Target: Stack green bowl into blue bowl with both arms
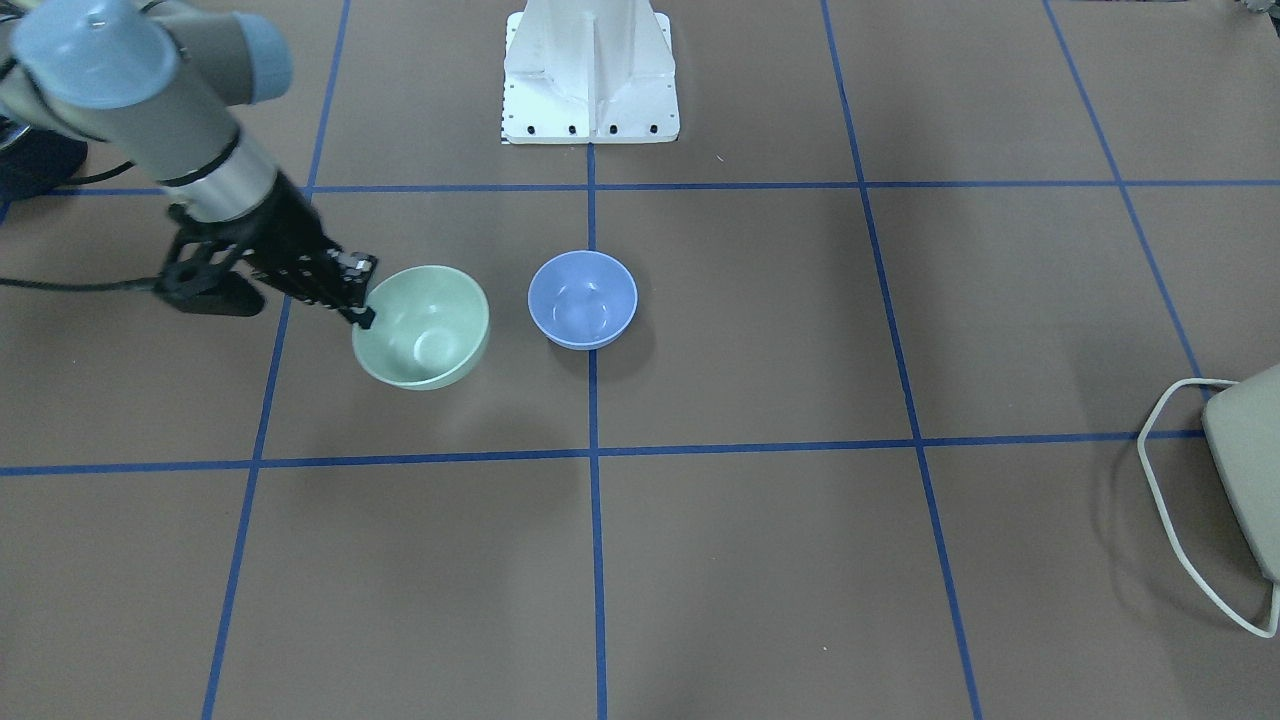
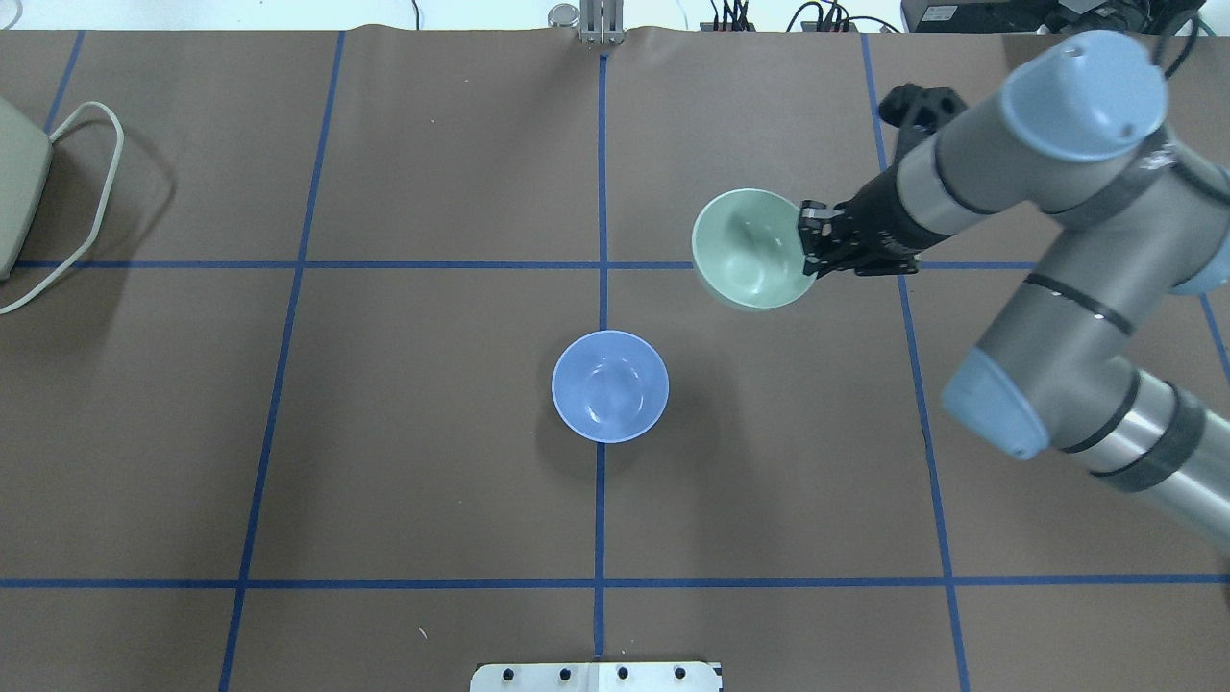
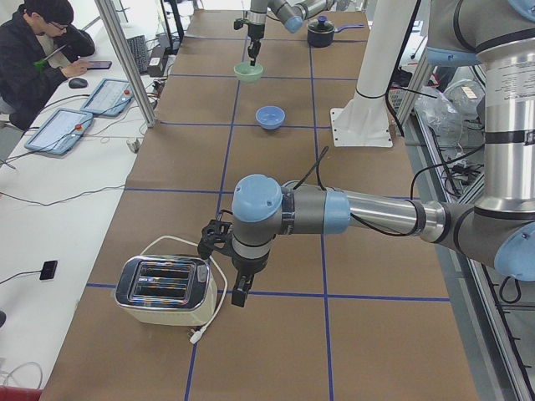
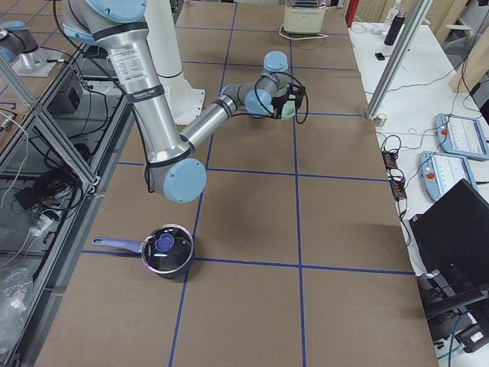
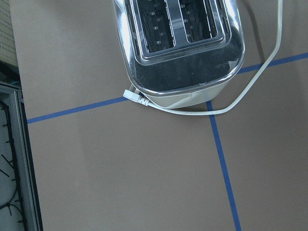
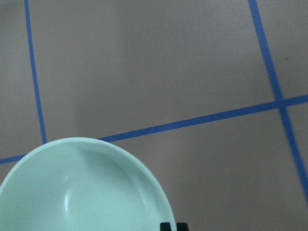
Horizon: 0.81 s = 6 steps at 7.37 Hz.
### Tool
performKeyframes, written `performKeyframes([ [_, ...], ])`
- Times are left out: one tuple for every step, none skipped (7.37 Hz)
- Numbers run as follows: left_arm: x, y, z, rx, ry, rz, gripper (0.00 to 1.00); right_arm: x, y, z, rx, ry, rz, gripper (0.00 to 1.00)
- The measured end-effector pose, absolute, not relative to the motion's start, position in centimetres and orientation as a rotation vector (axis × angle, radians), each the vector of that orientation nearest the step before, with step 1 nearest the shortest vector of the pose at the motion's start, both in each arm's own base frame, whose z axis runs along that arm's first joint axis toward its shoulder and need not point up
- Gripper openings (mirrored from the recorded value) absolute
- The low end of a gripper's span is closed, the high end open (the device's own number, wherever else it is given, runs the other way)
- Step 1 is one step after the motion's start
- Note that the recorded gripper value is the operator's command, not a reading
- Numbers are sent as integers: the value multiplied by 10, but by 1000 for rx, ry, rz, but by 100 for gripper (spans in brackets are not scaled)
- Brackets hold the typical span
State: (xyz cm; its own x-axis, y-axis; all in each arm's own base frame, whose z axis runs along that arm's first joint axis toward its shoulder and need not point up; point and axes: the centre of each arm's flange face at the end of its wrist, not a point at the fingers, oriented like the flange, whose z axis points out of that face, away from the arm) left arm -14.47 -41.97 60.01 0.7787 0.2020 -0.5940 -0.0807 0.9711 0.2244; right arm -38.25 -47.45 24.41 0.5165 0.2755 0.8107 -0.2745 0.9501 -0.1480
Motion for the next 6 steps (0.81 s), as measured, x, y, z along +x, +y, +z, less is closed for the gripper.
performKeyframes([
  [-145, -419, 601, 190, 662, 154, 98, -428, -450, 214, -8, -914, 362, 0],
  [-144, -418, 602, 188, 663, 154, 98, -463, -427, 201, -11, -880, 375, 0],
  [-144, -417, 604, 185, 664, 153, 98, -488, -410, 199, -14, -857, 370, 0],
  [-144, -416, 605, 181, 665, 152, 98, -503, -398, 199, -15, -845, 359, 0],
  [-144, -416, 607, 178, 666, 151, 98, -510, -391, 199, -17, -841, 351, 0],
  [-144, -415, 609, 176, 666, 151, 98, -515, -386, 199, -19, -840, 342, 0],
])
